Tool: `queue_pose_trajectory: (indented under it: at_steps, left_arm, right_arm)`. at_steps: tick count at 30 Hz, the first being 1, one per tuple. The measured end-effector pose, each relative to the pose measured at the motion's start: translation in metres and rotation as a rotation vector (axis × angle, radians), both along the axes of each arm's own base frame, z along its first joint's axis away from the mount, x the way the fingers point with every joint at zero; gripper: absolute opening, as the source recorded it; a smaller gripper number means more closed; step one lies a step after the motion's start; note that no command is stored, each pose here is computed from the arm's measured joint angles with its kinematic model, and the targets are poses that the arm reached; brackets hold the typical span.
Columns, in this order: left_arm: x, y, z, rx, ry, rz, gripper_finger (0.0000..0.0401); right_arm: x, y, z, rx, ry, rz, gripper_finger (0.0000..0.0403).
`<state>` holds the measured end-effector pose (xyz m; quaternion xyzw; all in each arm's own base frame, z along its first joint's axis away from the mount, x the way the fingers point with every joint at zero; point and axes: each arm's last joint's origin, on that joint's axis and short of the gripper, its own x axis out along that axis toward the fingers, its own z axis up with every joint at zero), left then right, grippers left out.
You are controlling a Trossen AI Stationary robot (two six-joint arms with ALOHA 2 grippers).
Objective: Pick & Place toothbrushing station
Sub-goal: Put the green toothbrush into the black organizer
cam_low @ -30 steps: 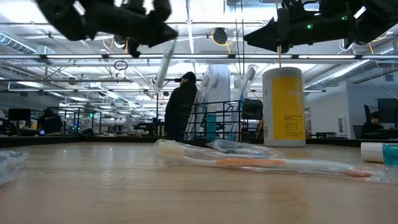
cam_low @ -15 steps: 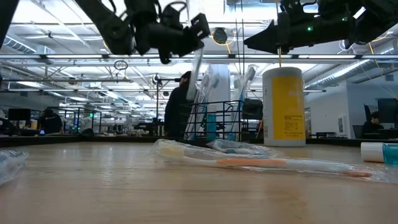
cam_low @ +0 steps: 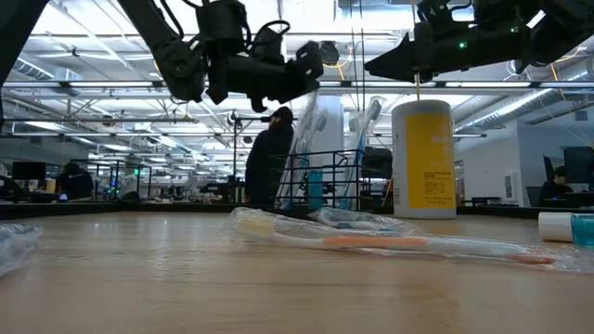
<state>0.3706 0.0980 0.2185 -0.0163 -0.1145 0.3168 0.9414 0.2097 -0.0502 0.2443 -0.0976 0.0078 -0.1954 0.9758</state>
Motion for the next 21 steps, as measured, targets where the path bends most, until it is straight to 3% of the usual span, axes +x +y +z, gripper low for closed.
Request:
queue_pose_trajectory:
  at_steps: [3, 7, 16, 21]
  left_arm:
    - [0.003, -0.009, -0.005, 0.018, 0.081, -0.001, 0.0026]
    - [0.005, -0.021, -0.013, -0.004, 0.168, 0.086, 0.0026]
    - [0.003, -0.037, -0.015, -0.074, 0.156, 0.292, 0.0026]
    - [0.004, -0.044, -0.019, -0.112, 0.162, 0.313, 0.0026]
  right_arm:
    - [0.000, 0.000, 0.000, 0.001, 0.000, 0.000, 0.0199]
    - [0.000, 0.000, 0.000, 0.002, 0.000, 0.000, 0.0199]
    - [0.000, 0.000, -0.001, 0.005, 0.011, 0.000, 0.0199]
    - [0.000, 0.000, -0.001, 0.005, 0.011, 0.000, 0.0199]
